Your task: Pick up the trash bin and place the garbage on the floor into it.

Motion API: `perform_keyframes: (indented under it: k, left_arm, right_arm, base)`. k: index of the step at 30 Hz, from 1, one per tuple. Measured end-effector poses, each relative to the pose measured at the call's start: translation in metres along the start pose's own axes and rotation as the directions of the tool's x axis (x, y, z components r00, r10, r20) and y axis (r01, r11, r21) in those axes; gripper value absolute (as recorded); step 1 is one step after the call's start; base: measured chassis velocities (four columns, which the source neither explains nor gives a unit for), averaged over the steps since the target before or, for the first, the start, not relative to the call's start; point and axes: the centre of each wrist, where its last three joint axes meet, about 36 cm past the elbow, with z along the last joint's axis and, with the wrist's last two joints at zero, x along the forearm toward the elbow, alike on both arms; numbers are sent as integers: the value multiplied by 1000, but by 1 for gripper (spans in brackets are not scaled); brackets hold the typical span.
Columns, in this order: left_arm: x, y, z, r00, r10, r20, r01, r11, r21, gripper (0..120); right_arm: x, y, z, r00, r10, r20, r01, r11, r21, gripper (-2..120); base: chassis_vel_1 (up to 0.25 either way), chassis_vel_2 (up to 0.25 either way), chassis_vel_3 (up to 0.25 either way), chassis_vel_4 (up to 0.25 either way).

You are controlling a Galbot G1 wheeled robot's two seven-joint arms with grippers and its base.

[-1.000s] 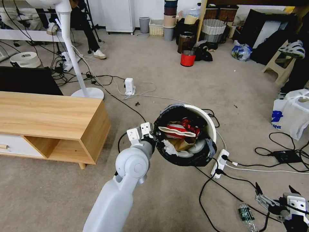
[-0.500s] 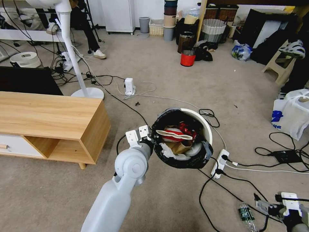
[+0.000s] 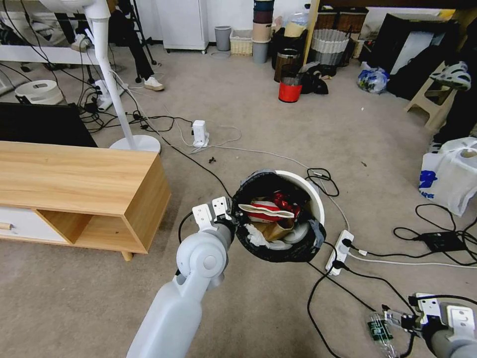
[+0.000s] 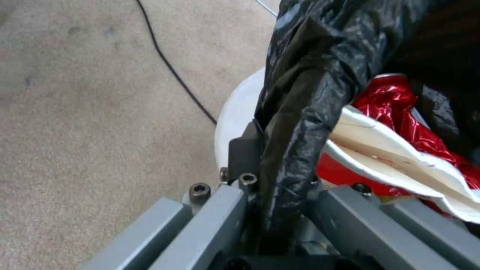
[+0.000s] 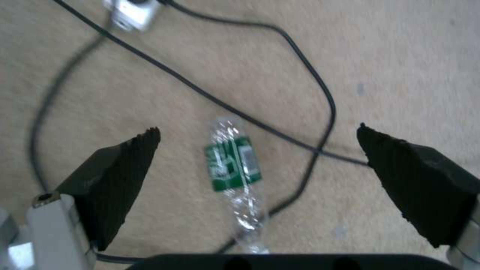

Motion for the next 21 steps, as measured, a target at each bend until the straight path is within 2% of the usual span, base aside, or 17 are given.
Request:
perform_keyframes:
  k: [9,21]
  left_arm:
    - [0,0,1,1000,-5,1,5,1000,3,0]
    - [0,6,2,1000,-26,1,26,1000,-1,0]
  right_arm:
    - [-33,-8,22,999,25,-27,-25,1000,-15,100]
    - [-59,10,44,998,5,-61,-5,1000,-7,100]
  base:
    - [0,0,0,0]
    - [0,0,0,0]
